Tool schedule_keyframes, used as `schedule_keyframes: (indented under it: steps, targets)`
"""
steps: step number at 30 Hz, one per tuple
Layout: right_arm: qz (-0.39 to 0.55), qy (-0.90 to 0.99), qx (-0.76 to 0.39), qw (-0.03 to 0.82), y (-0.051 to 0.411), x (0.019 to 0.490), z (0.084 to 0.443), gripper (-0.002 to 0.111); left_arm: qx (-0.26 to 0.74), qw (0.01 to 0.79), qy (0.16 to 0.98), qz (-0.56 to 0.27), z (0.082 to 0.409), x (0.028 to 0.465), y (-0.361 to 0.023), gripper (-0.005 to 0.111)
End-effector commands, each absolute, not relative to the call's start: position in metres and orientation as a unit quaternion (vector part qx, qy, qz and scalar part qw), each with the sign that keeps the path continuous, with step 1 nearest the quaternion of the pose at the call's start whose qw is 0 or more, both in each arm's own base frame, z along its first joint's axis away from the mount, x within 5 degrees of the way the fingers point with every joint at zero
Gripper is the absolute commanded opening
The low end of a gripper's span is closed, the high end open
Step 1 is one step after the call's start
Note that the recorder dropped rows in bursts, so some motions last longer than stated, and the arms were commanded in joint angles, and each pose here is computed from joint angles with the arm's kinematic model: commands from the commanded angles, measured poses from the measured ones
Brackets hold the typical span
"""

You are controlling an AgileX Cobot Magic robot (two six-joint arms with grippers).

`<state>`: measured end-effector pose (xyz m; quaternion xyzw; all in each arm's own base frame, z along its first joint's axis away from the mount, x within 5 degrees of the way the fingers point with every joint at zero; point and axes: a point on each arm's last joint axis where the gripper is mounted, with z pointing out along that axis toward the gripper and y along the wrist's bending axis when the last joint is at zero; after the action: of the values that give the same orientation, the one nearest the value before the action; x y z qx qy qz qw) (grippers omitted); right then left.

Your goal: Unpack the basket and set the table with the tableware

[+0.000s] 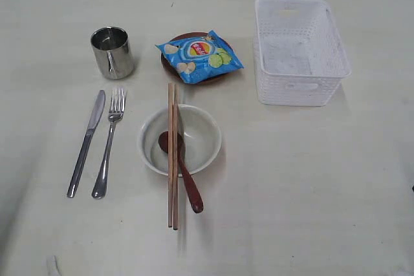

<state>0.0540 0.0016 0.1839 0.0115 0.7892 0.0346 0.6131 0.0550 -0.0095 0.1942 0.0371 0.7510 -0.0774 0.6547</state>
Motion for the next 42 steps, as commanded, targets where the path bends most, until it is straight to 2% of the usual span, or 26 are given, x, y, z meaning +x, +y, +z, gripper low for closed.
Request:
schedule_keyframes:
  steps: [1, 42]
  targets:
    - [0.019, 0.789, -0.007, 0.614, 0.0013, 0.0537, 0.1830, 0.000, 0.037, 0.657, 0.749, -0.078, 0.1940, 0.0549, -0.0096, 0.000]
    - [0.015, 0.792, -0.011, 0.610, 0.0012, 0.0534, 0.1820, 0.000, 0.037, 0.657, 0.749, -0.078, 0.1940, 0.0549, -0.0096, 0.000]
